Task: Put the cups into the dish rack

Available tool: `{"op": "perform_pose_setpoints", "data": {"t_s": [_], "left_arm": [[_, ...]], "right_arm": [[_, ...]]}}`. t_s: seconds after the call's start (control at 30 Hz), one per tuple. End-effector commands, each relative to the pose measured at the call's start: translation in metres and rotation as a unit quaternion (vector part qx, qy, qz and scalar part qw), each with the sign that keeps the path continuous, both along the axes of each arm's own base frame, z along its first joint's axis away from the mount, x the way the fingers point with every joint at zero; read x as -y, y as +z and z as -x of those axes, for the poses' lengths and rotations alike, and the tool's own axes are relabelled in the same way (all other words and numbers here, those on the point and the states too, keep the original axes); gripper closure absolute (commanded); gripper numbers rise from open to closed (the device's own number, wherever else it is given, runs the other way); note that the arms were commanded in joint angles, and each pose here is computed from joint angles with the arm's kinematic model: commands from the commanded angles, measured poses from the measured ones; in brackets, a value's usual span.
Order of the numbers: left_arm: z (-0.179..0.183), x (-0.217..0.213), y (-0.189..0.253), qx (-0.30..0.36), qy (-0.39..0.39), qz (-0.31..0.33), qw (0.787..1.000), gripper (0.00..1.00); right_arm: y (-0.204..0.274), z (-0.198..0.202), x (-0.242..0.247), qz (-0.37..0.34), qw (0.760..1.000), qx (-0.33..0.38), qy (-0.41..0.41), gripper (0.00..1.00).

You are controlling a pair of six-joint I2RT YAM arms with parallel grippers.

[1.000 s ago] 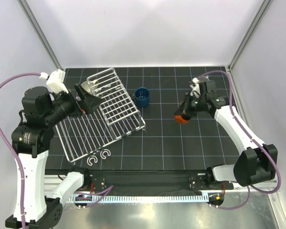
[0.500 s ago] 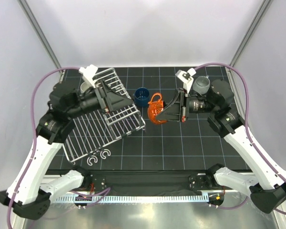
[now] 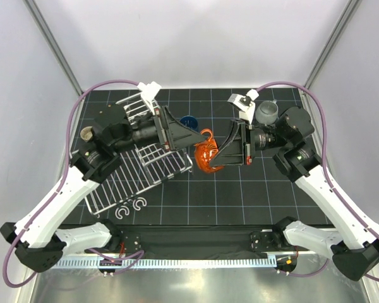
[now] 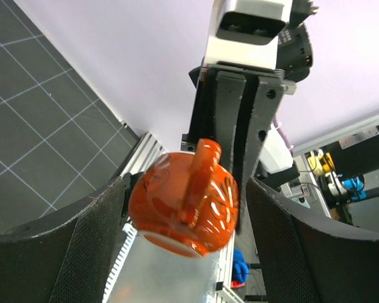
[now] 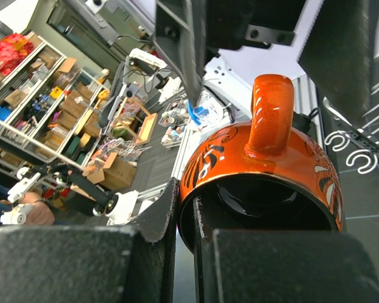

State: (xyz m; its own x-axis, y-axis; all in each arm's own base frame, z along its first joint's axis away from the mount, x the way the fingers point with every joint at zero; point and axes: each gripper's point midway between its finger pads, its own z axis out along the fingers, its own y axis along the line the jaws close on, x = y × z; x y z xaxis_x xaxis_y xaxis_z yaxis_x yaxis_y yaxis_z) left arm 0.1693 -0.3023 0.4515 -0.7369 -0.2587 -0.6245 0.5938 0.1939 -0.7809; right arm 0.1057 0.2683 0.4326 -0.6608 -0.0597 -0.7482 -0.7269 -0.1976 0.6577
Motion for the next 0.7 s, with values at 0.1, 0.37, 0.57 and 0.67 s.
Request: {"op": "perform_pose_setpoints", "data": {"t_s": [0.1,0.37,0.57,0.67], "left_arm": [[0.001,0.009,0.030,0.063,0.003,0.025,0.998,0.27],[0.009,0.021,0.029,0.062,-0.010,0.026,0.998,0.39],[0.010,0.025,0.026,0.056,-0.008,0.029,0.998,0.44],[0.010,0.027,0.024,0.051,-0.005,0.030,0.998,0.49]], "right_arm": [[0.021,0.015,0.004,-0.032,0.998,0.039,0.023,0.96],[0.020,0.013,0.004,-0.035,0.999,0.038,0.016,0.96],[0.021,0.011,0.002,-0.039,0.998,0.039,0.009,0.96],[0.021,0.011,0.000,-0.040,0.998,0.038,0.009,0.96]]}}
